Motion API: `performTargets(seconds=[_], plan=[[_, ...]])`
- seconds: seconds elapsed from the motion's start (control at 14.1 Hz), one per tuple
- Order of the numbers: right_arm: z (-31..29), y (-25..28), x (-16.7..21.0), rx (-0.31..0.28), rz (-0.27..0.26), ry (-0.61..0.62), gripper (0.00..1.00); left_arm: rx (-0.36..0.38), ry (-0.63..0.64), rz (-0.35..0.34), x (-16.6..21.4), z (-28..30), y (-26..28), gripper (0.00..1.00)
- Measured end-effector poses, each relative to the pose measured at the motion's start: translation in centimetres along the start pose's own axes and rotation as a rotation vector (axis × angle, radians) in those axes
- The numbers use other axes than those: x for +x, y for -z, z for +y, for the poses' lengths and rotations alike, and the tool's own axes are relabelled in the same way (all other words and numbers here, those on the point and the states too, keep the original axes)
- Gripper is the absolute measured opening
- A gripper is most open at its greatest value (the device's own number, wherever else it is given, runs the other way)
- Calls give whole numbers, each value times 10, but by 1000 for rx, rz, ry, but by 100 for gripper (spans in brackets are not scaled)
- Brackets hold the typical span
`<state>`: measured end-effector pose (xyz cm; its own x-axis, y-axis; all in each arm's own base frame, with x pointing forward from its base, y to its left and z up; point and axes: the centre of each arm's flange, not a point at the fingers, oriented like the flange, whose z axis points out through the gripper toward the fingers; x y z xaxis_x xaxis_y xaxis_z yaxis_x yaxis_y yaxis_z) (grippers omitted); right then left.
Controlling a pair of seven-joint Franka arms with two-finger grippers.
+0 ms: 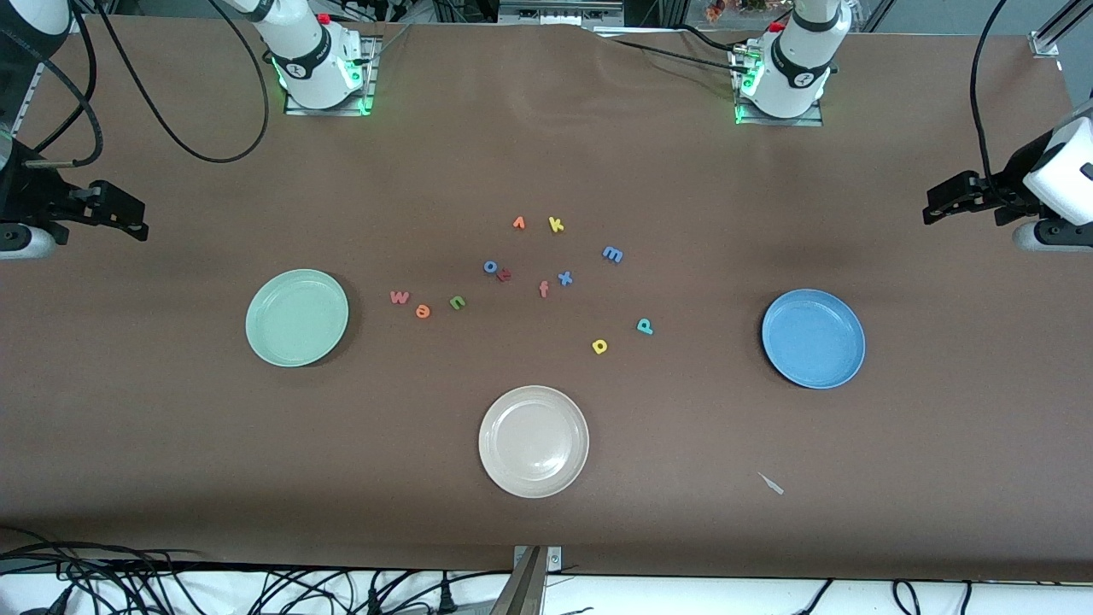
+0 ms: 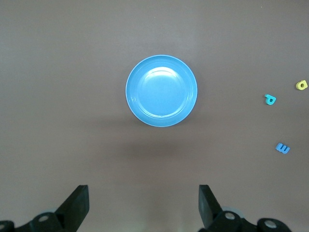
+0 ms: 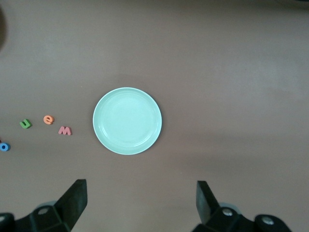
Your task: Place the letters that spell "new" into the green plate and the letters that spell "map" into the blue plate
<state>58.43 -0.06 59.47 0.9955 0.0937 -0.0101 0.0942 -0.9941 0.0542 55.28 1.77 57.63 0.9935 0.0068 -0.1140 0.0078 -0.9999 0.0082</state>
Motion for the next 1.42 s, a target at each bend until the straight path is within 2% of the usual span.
performTargets(seconds=[0.07,0.28,0.35,1.42], plan=[[-1,0,0,1,-4,2,100,0,0,0,0,0,0,100],[-1,-5,-11,9,-88,0,100,0,0,0,0,0,0,100],[0,-6,-12,10,-97,-2,100,0,0,0,0,0,0,100],[-2,-6,-13,12,-102,2,100,0,-1,0,0,1,0,100]])
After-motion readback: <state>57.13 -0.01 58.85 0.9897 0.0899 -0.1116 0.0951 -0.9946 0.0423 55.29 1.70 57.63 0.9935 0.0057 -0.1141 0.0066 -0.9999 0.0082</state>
